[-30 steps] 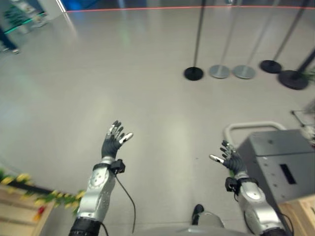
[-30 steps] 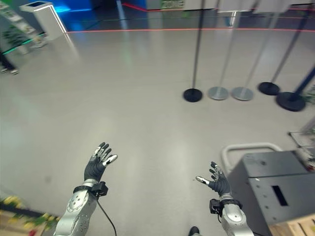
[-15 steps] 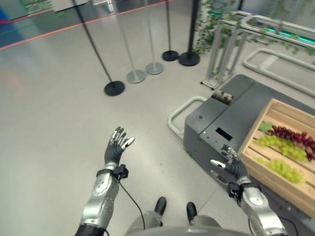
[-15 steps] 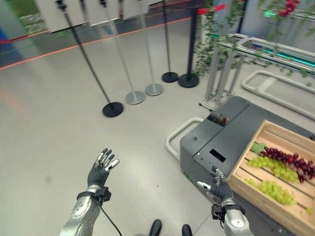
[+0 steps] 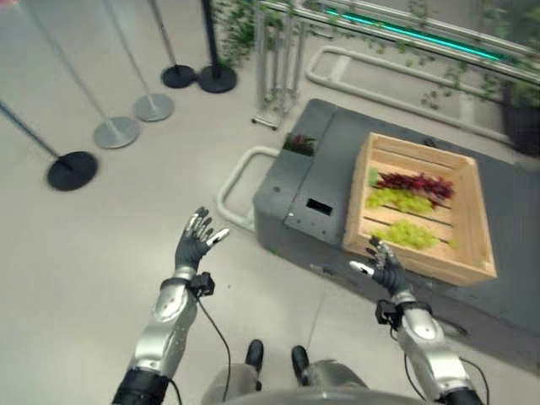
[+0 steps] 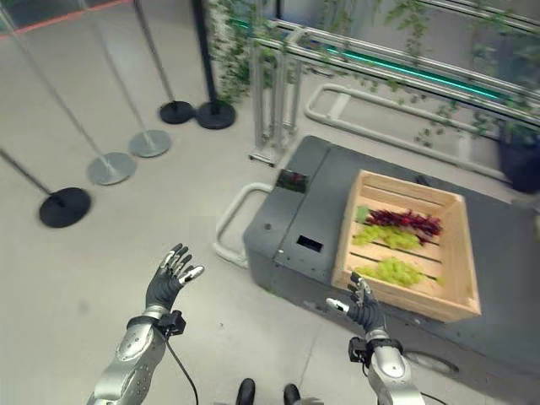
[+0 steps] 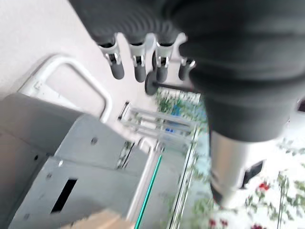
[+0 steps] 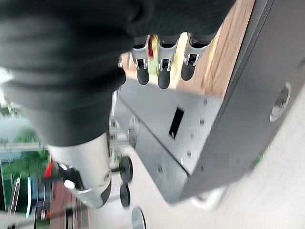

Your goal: Pick up the fruits from the basket on one side to the basket on the other side

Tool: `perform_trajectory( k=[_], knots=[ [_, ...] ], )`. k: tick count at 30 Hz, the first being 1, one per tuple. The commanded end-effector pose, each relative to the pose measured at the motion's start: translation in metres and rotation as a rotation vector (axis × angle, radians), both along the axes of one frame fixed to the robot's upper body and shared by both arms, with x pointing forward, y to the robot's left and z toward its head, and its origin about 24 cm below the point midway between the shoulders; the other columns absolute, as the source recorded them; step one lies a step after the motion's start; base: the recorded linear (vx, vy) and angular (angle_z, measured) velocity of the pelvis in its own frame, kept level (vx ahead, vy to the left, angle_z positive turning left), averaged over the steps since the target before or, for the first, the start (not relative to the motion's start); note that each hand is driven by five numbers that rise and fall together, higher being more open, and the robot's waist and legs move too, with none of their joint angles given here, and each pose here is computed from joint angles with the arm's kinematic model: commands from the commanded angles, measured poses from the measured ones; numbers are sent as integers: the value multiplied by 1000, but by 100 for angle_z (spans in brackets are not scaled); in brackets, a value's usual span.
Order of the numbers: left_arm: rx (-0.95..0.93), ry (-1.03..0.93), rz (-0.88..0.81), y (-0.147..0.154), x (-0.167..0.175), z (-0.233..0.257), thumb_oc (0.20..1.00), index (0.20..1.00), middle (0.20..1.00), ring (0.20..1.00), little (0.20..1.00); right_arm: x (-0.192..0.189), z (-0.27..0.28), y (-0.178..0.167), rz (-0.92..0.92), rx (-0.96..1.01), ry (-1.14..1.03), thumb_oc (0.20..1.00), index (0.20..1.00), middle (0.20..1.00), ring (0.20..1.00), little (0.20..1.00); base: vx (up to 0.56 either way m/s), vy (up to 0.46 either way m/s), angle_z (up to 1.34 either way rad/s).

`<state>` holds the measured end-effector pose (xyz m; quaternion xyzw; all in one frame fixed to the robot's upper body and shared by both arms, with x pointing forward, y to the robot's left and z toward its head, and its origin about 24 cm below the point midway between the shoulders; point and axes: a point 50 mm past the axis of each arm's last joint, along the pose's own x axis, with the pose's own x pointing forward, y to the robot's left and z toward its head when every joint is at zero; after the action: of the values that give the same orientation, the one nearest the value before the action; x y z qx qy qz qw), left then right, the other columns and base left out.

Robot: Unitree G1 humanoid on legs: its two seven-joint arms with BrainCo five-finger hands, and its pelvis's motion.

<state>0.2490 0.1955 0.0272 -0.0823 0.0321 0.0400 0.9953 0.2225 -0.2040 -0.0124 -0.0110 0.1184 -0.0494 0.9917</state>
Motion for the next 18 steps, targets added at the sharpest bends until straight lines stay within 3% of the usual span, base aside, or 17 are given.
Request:
perform_trajectory(
  k=[1, 6, 18],
  knots=[
    [16, -140, 29, 3, 4, 27, 1000, 1000, 1000, 1000, 1000, 7, 31, -5, -52, 31, -170, 1000, 1000, 1000, 1000, 1000, -8, -59, -109],
    [0, -139, 39, 2, 7, 27, 1000, 1000, 1000, 1000, 1000, 11, 35, -7, -78, 20, -192, 1000, 1000, 1000, 1000, 1000, 26, -100, -91],
    [-106, -82, 59, -1, -3, 9, 1000, 1000, 1000, 1000, 1000, 8, 39, -17, -36, -55, -179, 1000, 1000, 1000, 1000, 1000, 88, -183, -37]
  ],
)
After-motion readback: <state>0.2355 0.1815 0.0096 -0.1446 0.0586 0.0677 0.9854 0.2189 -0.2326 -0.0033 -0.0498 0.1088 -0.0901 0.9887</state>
